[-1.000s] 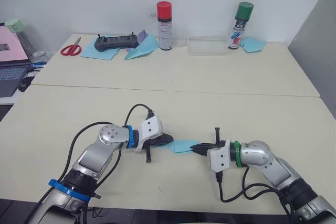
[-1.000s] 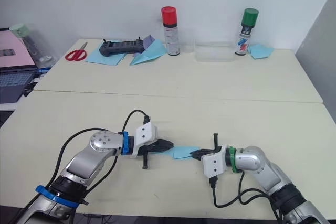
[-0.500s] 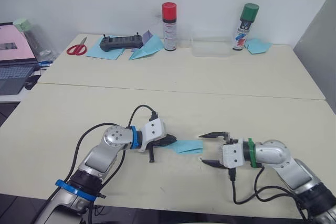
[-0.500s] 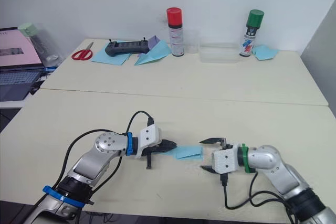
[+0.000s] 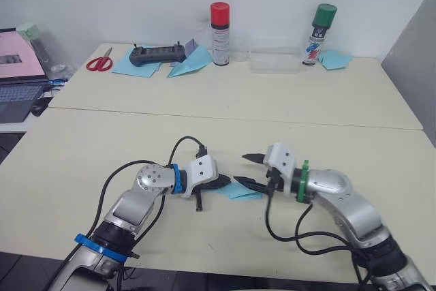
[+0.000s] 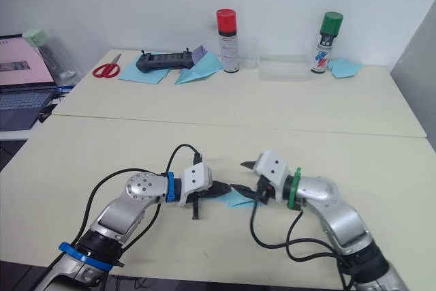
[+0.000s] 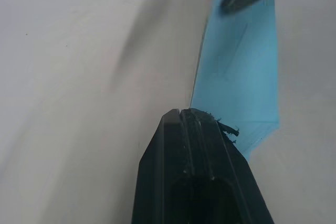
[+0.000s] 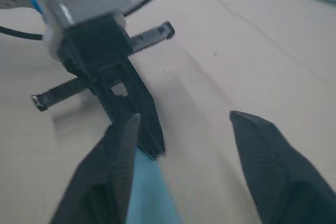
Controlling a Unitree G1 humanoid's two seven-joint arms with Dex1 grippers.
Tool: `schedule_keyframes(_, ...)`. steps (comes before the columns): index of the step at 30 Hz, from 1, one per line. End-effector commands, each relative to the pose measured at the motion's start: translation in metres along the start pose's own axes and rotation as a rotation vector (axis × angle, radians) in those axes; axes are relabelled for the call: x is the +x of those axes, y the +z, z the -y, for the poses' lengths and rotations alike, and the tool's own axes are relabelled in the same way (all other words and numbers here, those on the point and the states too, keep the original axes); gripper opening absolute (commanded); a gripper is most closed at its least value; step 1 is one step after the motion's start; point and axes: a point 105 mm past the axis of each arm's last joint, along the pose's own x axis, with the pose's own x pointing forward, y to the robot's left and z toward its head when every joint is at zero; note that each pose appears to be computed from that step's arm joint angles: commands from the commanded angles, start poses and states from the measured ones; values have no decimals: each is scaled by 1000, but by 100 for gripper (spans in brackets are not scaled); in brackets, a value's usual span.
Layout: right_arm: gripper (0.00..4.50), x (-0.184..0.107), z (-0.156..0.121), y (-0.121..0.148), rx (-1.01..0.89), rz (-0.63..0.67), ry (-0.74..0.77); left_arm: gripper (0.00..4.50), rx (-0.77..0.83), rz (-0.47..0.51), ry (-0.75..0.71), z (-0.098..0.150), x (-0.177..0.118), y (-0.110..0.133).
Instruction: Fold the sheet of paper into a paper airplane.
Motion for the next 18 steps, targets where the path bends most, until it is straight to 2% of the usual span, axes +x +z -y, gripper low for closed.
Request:
schedule_keyframes(1, 124, 9, -4, 0, 18, -32, -15, 0, -60, -126, -51, 17, 2, -34)
schedule_keyframes(4, 9, 11, -16, -14, 20, -102, 25, 0, -56, -129, -53, 18, 2, -34)
schedule_keyframes(9, 4, 8, -16, -36, 26, -213, 3, 0, -54, -130, -58, 20, 1, -34)
schedule_keyframes(18, 4, -2, -6, -56, 92, -292, -75, 0, -44, -137, -67, 21, 2, -35)
